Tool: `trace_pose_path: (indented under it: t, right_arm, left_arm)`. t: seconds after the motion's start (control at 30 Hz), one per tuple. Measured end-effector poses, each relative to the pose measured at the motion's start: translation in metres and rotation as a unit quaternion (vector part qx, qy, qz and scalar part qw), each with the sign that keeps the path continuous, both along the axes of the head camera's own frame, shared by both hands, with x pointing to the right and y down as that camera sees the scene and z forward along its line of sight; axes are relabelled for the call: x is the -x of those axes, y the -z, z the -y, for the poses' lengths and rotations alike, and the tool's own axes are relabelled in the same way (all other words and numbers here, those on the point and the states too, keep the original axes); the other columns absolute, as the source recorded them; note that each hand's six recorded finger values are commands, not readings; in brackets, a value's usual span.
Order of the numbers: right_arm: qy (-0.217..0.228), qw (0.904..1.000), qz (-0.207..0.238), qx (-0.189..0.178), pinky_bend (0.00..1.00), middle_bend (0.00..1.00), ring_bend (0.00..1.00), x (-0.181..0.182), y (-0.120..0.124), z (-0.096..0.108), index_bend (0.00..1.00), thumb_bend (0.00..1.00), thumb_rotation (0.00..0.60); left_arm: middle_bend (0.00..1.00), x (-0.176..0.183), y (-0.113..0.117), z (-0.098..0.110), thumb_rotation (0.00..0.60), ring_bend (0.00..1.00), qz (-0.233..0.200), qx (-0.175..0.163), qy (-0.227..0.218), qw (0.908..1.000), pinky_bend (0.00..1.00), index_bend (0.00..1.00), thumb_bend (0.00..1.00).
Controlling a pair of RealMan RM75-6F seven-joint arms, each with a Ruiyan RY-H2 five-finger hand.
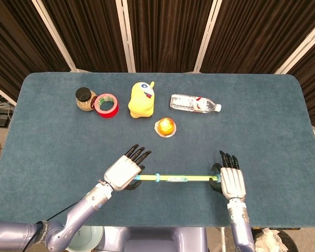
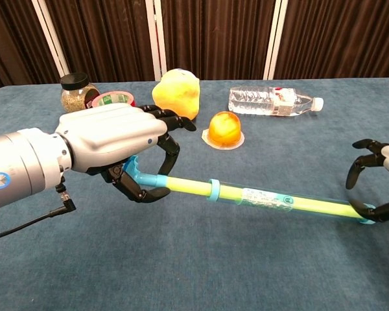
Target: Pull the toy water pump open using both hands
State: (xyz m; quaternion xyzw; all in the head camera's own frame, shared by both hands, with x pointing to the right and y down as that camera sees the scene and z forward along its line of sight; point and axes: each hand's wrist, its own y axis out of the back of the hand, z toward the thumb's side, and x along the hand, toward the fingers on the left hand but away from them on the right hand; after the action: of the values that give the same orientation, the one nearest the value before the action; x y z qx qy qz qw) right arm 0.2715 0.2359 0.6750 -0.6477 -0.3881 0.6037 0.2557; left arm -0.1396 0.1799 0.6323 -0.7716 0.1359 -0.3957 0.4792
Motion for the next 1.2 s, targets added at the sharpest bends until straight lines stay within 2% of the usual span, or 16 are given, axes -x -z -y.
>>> trace_pose_path:
  t: [0.4,0.83,1.2]
  right_arm:
    - [-0.004,1.0,-0.007,0.002,0.0,0.07,0.0,-0.009,0.002,-0.003,0.44,0.42,0.6]
    - [-0.006,0.9997,-0.013,0.022,0.0,0.07,0.01,-0.01,-0.01,-0.013,0.44,0.42,0.6]
    - [-0.012,0.9993,-0.017,0.03,0.0,0.06,0.01,-0.014,-0.017,-0.017,0.38,0.42,0.6]
  left_arm:
    - [0.05,-0.002,0.001,0.001,0.6,0.0,-0.001,-0.003,0.001,1.0,0.01,0.6,0.39]
    - [0.05,-0.006,0.003,0.001,0.6,0.0,-0.003,-0.005,-0.002,1.0,0.01,0.6,0.39]
    - [0.05,-0.006,0.002,0.002,0.6,0.0,-0.002,-0.005,-0.001,1.0,0.01,0.6,0.39]
